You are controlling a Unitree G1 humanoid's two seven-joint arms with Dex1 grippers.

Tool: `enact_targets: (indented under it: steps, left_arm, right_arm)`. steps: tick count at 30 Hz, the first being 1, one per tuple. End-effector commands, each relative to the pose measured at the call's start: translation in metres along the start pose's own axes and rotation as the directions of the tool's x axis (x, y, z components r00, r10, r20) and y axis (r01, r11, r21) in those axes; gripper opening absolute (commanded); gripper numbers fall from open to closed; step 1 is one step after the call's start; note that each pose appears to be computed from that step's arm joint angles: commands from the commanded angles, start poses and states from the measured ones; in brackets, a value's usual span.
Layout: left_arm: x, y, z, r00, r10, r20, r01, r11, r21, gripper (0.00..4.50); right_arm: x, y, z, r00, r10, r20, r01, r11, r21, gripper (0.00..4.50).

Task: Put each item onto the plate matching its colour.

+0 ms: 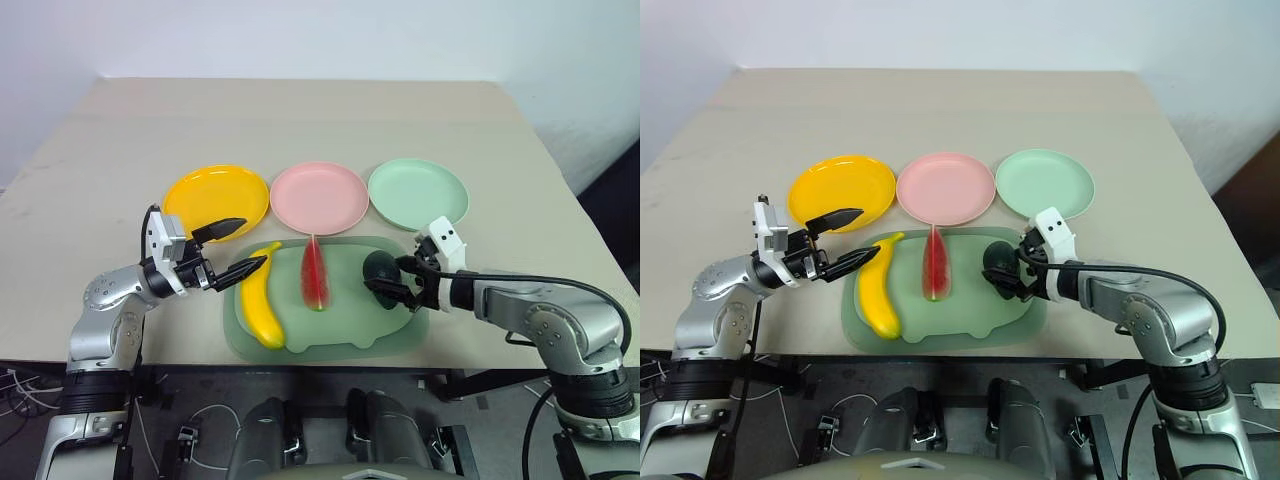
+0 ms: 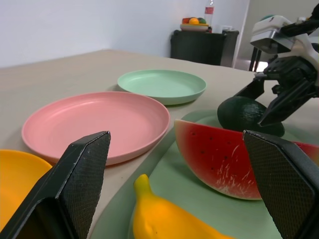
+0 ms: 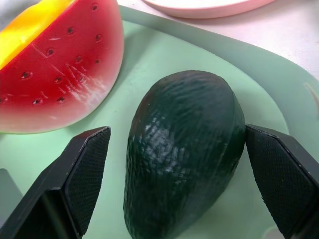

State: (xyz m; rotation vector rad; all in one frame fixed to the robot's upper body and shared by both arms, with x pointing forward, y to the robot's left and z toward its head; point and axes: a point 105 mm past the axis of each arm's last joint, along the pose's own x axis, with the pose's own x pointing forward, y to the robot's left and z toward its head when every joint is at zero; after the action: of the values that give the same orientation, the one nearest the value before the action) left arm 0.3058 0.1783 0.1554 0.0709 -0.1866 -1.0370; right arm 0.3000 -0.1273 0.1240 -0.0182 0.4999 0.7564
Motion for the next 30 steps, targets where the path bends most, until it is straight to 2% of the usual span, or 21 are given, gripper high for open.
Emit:
enact_targets:
  steps: [1,3,4,10,14,17,23,30]
  left_arm:
    - [0.000,0.000,0.008,1.000,0.001,0.009,-0.002,0.999,0.045,4.50]
    - [-0.001,-0.001,0.008,1.000,0.005,0.006,-0.005,0.999,0.045,4.50]
    - [-0.001,-0.001,0.007,1.000,0.006,0.004,-0.006,0.999,0.044,4.50]
    - [-0.004,0.000,0.007,1.000,0.029,0.002,-0.029,0.998,0.048,4.50]
    - [-0.002,-0.002,0.007,0.999,0.040,0.008,-0.041,0.998,0.045,4.50]
    - [-0.002,-0.003,0.005,0.999,0.044,0.006,-0.044,0.998,0.045,4.50]
    - [-0.002,-0.003,0.006,0.998,0.063,0.008,-0.063,0.997,0.053,4.50]
    - [-0.009,-0.001,0.009,0.995,0.101,0.007,-0.101,0.993,0.066,4.50]
  right_arm:
    - [-0.001,0.002,0.013,0.999,0.016,0.045,-0.014,0.999,-0.047,3.85]
    - [-0.005,0.005,0.015,0.998,0.035,0.056,-0.032,0.998,-0.062,3.21]
    - [-0.008,0.006,0.019,0.996,0.045,0.072,-0.039,0.997,-0.070,3.13]
    - [-0.026,0.010,0.056,0.976,0.102,0.191,-0.077,0.988,-0.135,3.13]
    - [-0.024,-0.028,0.105,0.949,-0.043,0.311,0.090,0.986,-0.139,3.13]
    - [-0.013,-0.061,0.119,0.937,-0.154,0.313,0.198,0.973,-0.115,3.13]
    - [0.016,-0.121,0.133,0.896,-0.319,0.310,0.352,0.934,-0.057,3.13]
    - [0.041,-0.141,0.118,0.897,-0.379,0.228,0.399,0.916,-0.048,3.13]
